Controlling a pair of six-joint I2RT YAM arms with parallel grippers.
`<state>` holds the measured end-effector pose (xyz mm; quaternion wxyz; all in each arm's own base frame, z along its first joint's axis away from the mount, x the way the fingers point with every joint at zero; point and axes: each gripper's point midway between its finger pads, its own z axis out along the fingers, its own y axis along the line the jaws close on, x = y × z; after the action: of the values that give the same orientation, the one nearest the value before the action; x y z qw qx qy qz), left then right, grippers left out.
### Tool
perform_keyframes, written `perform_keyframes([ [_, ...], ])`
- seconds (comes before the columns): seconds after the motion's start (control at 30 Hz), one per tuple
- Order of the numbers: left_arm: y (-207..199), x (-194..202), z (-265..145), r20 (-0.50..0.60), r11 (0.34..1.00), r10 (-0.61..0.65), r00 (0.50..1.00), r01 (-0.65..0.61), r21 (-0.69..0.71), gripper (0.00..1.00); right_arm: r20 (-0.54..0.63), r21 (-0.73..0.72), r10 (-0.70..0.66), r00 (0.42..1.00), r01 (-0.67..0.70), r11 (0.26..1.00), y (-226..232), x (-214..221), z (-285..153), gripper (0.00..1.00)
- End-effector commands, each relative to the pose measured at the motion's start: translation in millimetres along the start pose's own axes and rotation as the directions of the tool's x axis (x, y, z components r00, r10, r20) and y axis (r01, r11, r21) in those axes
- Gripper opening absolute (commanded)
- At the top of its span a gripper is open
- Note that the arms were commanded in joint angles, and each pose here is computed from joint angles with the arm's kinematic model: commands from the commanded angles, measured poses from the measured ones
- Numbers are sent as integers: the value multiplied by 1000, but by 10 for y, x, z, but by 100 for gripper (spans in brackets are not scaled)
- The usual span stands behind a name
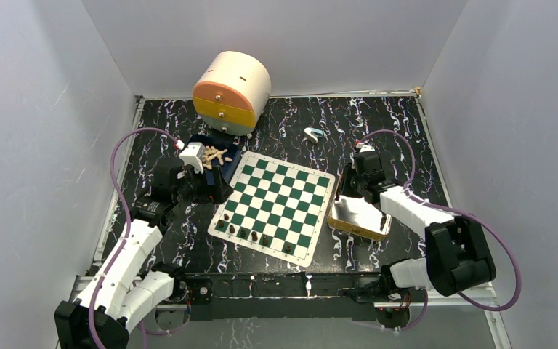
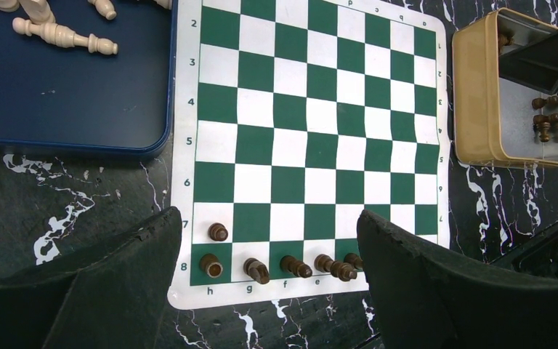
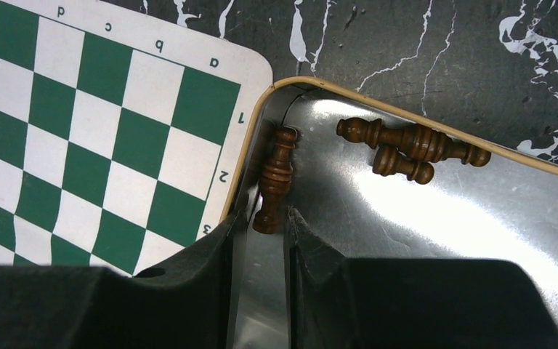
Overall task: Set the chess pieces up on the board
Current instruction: Pick up the chess piece from the storage box.
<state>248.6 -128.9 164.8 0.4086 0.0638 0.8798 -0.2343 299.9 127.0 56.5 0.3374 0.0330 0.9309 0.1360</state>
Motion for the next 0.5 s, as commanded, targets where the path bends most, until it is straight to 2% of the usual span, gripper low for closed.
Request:
perform_keyframes([
  [0.0, -6, -53, -40, 16, 1000, 20, 1000, -20, -6, 87, 16, -7, 2, 1000, -2, 1000, -2, -14, 75, 33],
  [0.37, -11, -56, -55, 19, 1000, 22, 1000, -21, -6, 87, -25, -1, 10, 1000, -10, 1000, -23, 89, 145, 32],
  [0.47, -9, -57, -57, 20, 1000, 22, 1000, -21, -7, 87, -61, 56, 18, 998, -14, 998, -104, 118, 164, 31],
])
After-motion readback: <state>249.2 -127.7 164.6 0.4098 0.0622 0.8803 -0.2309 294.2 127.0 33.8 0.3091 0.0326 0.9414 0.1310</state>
